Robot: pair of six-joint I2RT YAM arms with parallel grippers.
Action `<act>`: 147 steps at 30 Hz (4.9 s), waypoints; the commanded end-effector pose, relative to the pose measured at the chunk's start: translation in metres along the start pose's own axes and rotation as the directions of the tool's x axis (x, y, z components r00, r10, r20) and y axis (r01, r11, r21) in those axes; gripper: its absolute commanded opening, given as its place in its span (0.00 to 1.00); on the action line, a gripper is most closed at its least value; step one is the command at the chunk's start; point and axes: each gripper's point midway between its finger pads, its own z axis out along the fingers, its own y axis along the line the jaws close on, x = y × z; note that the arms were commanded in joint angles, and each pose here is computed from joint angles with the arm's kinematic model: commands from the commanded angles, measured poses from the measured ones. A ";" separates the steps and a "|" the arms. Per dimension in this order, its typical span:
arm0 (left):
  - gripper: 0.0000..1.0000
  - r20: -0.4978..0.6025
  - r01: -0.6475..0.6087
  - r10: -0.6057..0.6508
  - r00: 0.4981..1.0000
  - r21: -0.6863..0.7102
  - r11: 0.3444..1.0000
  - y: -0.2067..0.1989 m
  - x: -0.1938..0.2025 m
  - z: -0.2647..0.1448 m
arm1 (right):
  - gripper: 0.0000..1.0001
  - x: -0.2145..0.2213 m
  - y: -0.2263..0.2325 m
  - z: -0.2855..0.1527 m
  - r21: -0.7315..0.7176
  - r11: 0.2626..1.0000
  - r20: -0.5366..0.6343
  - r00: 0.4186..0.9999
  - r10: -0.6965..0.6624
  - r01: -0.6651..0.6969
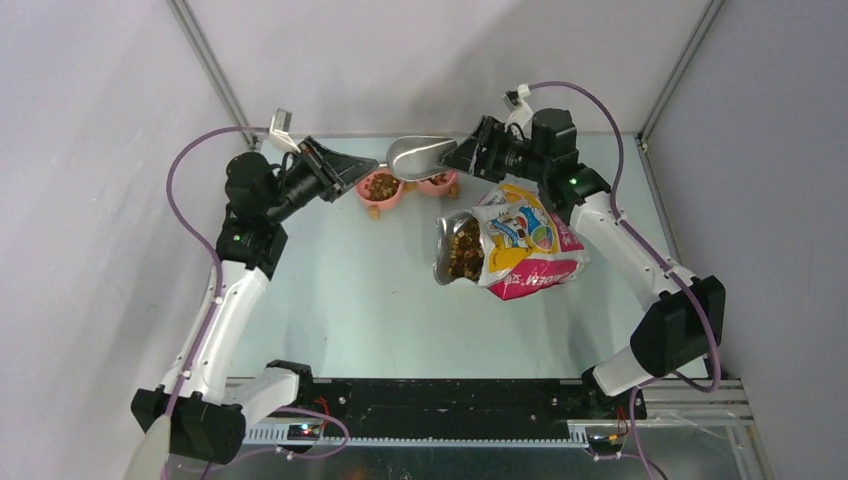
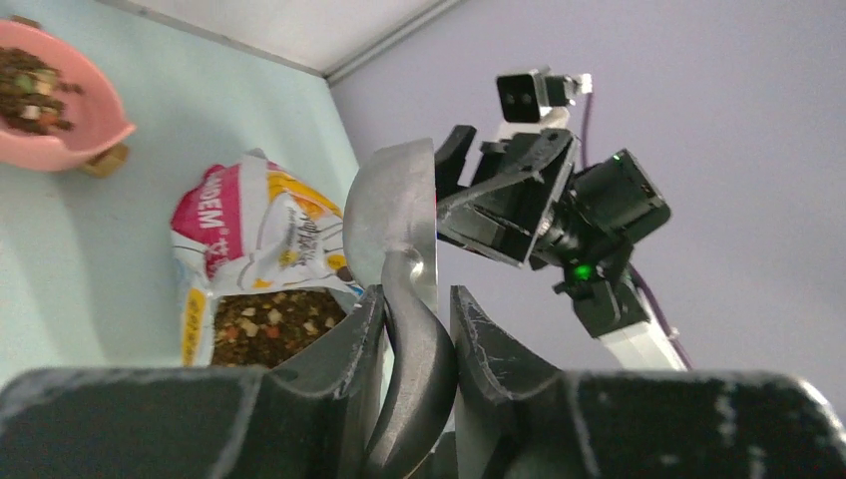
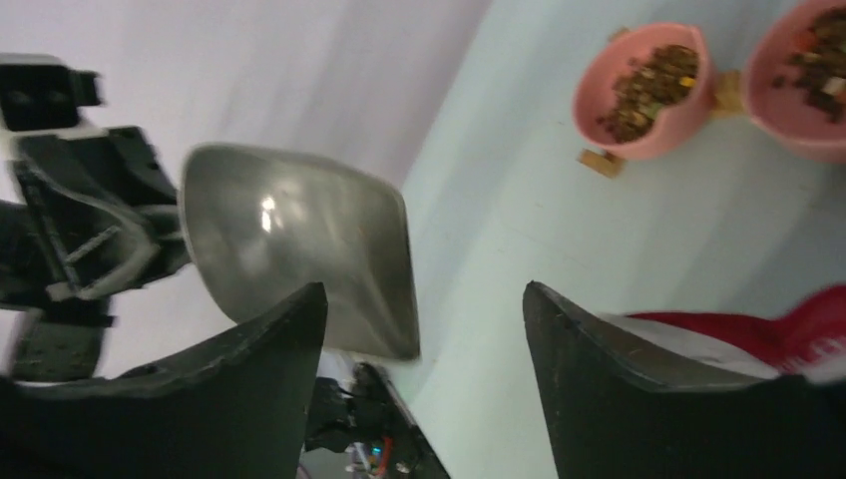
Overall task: Serve the pet food
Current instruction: Collect the pet food from the pet food bag.
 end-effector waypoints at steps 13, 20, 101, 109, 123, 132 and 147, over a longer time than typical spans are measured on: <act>0.00 -0.045 -0.203 0.198 0.979 -0.289 0.936 0.031 0.015 -0.060 | 0.84 0.046 -0.052 -0.072 0.577 0.695 -0.272 0.903 -0.332 0.429; 0.00 -0.132 -0.144 0.112 0.985 -0.266 0.953 0.048 0.053 -0.068 | 0.70 0.080 -0.062 -0.080 0.600 0.494 -0.514 0.777 -0.364 0.629; 0.00 -0.021 -0.048 0.047 0.999 -0.052 0.997 0.086 0.160 0.036 | 0.00 0.095 -0.098 -0.111 0.745 0.602 -0.317 0.947 -0.060 0.288; 0.00 0.001 -0.364 0.364 0.931 0.020 0.931 0.074 0.150 0.031 | 0.00 0.095 -0.099 -0.110 0.745 0.606 -0.316 0.947 -0.049 0.280; 0.00 0.039 -0.445 0.443 0.896 0.064 0.893 0.068 0.150 0.024 | 0.00 0.089 -0.102 -0.111 0.754 0.605 -0.294 0.955 -0.039 0.256; 0.00 -0.077 -0.206 0.210 0.975 0.054 0.977 0.068 0.167 0.027 | 0.00 0.089 -0.101 -0.110 0.751 0.611 -0.289 0.957 -0.034 0.248; 0.00 -0.131 0.151 -0.147 0.980 0.019 0.988 0.088 0.159 0.009 | 0.00 0.087 -0.098 -0.114 0.757 0.609 -0.272 0.962 -0.034 0.236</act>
